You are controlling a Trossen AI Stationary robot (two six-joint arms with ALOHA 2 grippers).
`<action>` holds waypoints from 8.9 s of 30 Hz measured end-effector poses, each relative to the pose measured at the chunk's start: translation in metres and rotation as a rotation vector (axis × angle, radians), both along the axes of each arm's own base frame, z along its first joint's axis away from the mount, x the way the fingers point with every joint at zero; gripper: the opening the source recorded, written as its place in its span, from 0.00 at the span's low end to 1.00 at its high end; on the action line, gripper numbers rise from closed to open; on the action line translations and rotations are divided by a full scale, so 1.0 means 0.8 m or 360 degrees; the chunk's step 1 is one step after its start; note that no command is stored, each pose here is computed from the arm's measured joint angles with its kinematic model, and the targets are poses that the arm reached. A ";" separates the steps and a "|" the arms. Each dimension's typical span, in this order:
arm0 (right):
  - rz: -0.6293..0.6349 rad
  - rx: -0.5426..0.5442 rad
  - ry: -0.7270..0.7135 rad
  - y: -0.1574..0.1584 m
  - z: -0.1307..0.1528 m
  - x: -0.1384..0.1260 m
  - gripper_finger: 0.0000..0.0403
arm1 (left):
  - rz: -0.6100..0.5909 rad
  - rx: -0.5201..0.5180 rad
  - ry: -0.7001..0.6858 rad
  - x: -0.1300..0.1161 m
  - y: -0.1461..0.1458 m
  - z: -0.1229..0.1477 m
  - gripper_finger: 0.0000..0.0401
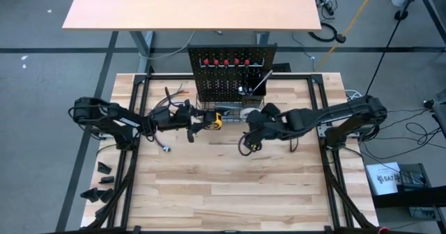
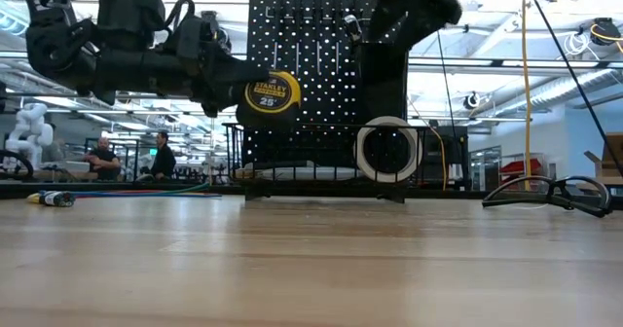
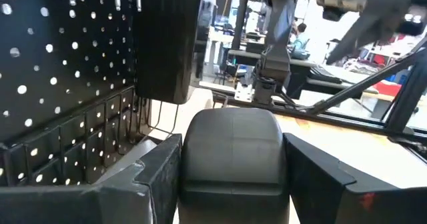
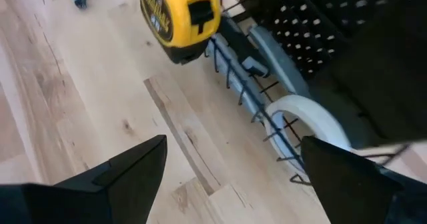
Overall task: Hang tools onto peg board
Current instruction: Hang the measuring tape into the pegboard basket, then put the safety goggles into the pegboard basket
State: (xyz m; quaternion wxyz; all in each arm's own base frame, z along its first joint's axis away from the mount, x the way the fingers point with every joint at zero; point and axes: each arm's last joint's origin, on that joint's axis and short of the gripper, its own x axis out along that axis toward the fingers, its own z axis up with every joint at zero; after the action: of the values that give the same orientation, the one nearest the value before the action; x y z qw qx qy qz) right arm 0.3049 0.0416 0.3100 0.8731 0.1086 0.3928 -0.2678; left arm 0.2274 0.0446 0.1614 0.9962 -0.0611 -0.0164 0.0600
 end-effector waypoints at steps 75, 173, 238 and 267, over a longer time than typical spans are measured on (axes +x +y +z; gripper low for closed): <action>0.0127 -0.0392 -0.1267 -0.239 0.038 -0.206 0.84 | 0.0007 -0.0102 0.0104 0.001 -0.001 -0.010 0.54; 0.0135 -0.0280 -0.1299 -0.237 0.036 -0.205 0.84 | 0.0036 0.0051 0.0248 0.001 -0.008 -0.019 0.66; -0.0861 0.0937 0.0339 -0.068 -0.077 -0.213 0.78 | 0.0052 0.0328 0.0244 -0.031 -0.056 0.186 0.81; -0.0869 0.0651 0.0647 -0.042 -0.156 -0.191 0.61 | -0.0005 0.0209 0.0267 -0.032 -0.057 0.183 0.81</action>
State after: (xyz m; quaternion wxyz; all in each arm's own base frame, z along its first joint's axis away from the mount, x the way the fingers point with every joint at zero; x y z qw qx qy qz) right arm 0.1522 0.0078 0.1849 0.6345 0.3253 0.5596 -0.4223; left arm 0.2022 -0.0014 0.3076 0.9960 0.0094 0.0632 0.0620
